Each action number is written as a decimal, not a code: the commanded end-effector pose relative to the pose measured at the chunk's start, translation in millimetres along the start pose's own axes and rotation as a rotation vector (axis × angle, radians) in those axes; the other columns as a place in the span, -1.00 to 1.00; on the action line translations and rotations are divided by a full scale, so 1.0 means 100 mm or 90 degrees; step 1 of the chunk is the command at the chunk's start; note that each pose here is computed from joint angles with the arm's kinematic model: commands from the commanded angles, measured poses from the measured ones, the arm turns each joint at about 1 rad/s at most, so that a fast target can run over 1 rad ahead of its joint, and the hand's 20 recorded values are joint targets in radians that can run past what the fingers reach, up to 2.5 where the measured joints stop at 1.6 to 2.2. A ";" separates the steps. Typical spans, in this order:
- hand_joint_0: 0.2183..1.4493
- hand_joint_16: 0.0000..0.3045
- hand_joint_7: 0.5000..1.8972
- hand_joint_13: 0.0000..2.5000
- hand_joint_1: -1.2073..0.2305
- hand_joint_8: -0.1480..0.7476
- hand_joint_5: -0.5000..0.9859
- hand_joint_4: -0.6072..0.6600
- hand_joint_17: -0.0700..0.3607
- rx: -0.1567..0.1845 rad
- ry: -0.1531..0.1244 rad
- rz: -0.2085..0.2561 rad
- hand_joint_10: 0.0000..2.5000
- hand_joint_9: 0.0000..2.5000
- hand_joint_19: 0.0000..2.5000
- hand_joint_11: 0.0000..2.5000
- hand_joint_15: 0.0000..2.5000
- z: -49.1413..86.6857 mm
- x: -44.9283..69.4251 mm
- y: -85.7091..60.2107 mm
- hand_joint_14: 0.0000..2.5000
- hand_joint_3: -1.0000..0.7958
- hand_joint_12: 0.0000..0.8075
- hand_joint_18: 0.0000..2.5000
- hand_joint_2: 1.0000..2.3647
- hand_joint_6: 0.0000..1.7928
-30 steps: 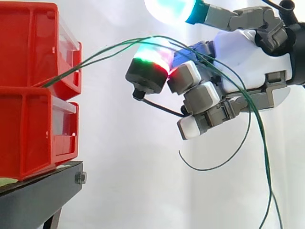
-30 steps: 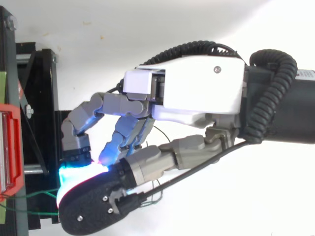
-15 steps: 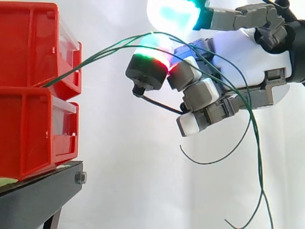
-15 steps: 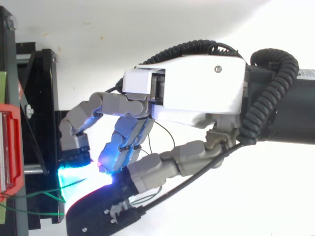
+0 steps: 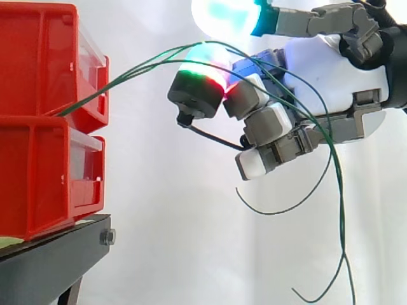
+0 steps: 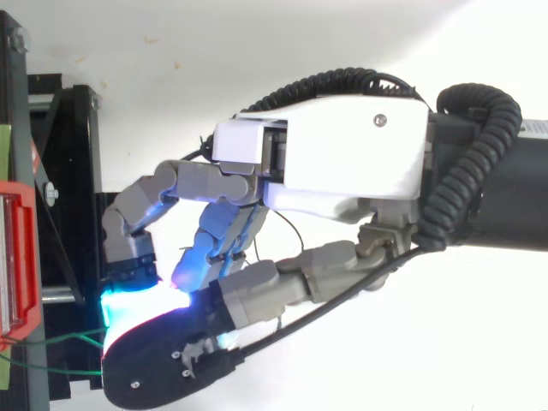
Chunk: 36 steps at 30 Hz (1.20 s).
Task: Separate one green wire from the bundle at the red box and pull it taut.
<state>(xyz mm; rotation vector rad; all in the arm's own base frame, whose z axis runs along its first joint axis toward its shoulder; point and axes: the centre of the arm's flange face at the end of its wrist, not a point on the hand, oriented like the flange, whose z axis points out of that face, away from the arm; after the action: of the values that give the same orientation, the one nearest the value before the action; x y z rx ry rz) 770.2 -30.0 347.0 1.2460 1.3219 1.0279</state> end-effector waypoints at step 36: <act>-0.48 -0.66 -0.02 -0.10 -0.09 0.01 -0.53 0.26 -0.13 0.000 0.000 -0.006 -0.98 -0.12 -0.56 -0.34 -0.44 0.00 0.00 0.00 -0.98 -0.35 -0.09 -0.28 -0.99 -0.03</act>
<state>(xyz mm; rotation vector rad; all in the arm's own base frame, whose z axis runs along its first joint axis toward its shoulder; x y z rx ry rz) 770.2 -30.0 347.0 1.2383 1.3268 1.0209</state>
